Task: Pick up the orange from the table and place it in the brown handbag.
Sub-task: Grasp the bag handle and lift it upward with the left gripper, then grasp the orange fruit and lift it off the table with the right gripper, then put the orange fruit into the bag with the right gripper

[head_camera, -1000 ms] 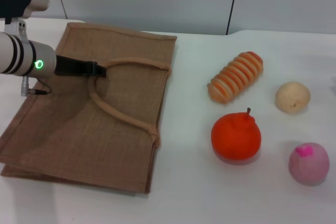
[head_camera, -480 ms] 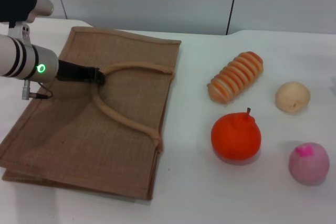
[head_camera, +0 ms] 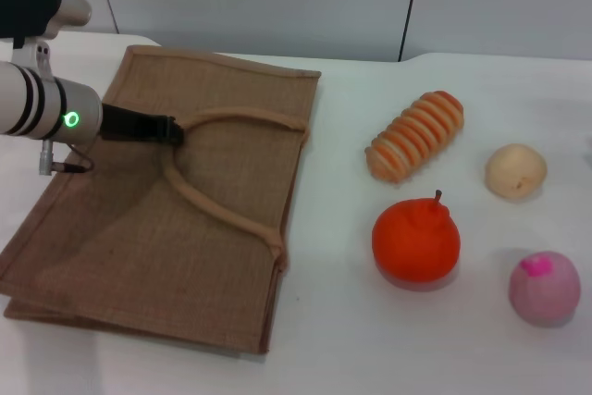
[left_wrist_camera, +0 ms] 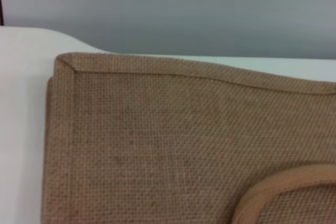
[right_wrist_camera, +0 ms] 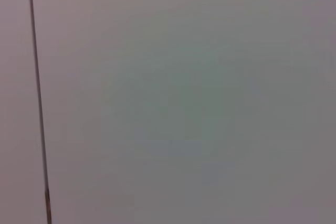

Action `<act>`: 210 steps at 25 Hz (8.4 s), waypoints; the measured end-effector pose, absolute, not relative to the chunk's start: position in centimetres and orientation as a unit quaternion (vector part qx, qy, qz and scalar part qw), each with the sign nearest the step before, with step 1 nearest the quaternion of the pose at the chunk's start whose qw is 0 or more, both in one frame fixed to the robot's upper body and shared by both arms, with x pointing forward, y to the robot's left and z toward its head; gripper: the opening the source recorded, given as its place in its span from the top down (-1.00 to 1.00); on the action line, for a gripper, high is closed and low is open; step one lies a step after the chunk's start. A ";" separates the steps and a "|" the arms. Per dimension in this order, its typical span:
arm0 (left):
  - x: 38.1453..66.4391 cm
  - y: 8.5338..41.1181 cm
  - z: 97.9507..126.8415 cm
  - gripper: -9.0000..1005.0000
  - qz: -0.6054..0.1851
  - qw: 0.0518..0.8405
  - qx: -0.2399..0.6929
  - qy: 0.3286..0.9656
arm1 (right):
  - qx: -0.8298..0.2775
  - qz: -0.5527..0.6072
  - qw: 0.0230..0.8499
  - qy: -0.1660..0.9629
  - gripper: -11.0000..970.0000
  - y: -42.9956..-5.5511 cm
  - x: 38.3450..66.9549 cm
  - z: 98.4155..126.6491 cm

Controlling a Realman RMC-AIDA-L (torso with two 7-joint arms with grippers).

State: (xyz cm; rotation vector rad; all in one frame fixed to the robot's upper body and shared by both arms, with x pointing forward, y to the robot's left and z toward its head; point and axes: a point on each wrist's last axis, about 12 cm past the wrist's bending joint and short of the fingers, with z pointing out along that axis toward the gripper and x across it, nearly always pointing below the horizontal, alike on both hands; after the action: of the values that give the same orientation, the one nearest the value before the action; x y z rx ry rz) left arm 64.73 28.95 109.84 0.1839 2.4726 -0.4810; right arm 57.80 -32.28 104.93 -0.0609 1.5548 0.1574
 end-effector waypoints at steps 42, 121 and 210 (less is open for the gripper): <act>60.0 33.2 113.2 0.74 -0.407 0.554 0.037 0.725 | -0.447 0.303 0.499 0.678 -0.82 -25.4 57.4 106.9; 58.8 31.6 115.4 0.74 -0.502 0.552 0.087 0.660 | -0.487 0.337 0.541 0.597 0.62 -23.2 58.4 109.9; 59.0 30.9 116.6 0.74 -0.547 0.550 0.084 0.625 | -0.601 0.201 0.536 0.558 -0.37 -9.1 60.3 107.7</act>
State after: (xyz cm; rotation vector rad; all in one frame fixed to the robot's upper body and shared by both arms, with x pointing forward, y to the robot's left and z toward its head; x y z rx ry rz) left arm 58.97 30.91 116.60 0.1985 1.4787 -1.2954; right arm 60.28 -9.08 107.74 -1.4300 1.3288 0.4797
